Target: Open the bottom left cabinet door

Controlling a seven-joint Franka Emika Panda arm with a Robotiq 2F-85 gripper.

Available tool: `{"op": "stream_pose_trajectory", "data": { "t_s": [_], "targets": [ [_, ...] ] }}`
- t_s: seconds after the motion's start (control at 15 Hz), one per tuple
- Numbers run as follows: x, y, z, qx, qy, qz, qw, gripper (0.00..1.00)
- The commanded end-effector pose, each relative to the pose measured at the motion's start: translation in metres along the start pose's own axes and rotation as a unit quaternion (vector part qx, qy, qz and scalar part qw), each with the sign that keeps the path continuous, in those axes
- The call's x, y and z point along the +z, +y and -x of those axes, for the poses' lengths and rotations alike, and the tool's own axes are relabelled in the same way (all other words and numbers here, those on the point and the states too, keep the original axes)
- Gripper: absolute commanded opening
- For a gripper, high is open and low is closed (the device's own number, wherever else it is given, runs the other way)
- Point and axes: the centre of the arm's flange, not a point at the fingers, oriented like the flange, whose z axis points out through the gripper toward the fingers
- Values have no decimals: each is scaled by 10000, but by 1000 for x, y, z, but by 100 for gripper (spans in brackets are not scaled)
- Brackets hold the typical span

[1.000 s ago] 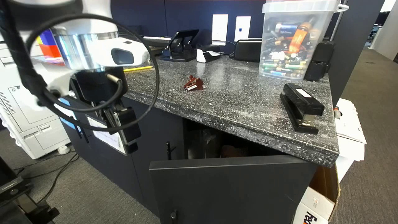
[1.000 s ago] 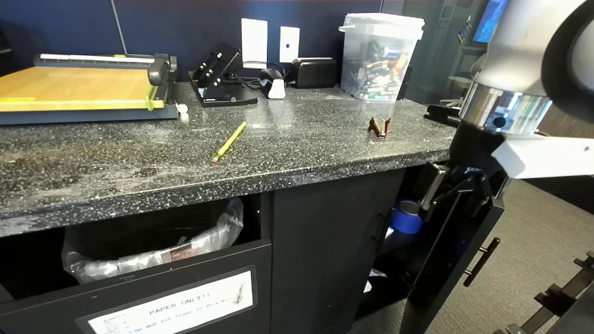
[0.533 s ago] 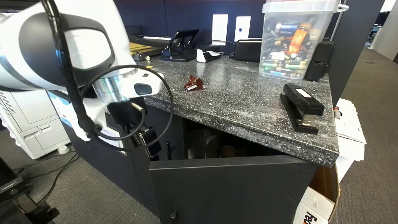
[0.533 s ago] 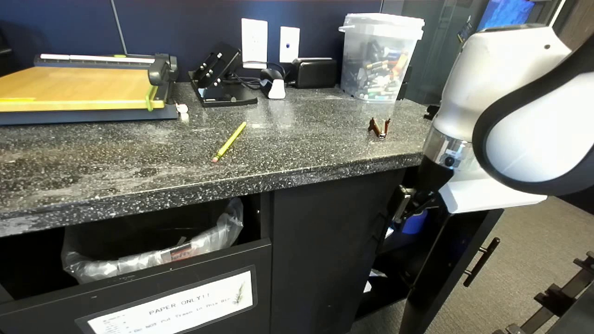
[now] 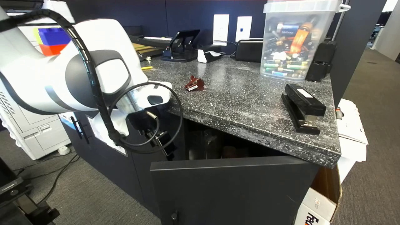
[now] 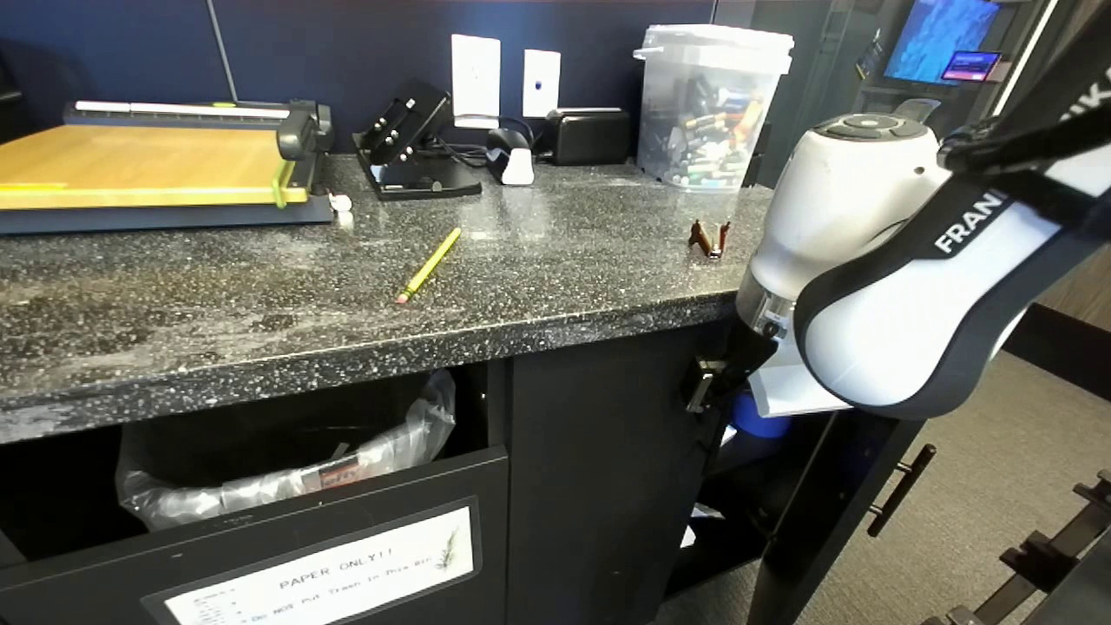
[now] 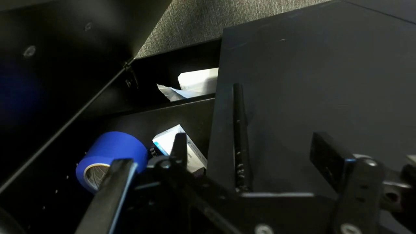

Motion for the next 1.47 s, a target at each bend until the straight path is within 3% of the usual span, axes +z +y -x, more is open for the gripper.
{"op": "stream_pose_trajectory", "data": {
  "t_s": [0.0,0.6,0.73,0.93,1.07,1.4],
  "targets": [
    [14,-11,-15,152,328,29,9993,65],
    [23,-11,-8,196,746,102,9970,2],
    [13,-10,12,18,740,151,9971,5],
    [-19,-3,72,-506,265,148,9983,4],
    [-35,-5,92,-709,41,79,9974,4],
    [-61,-9,104,3,-10,-132,9999,4]
  ]
}}
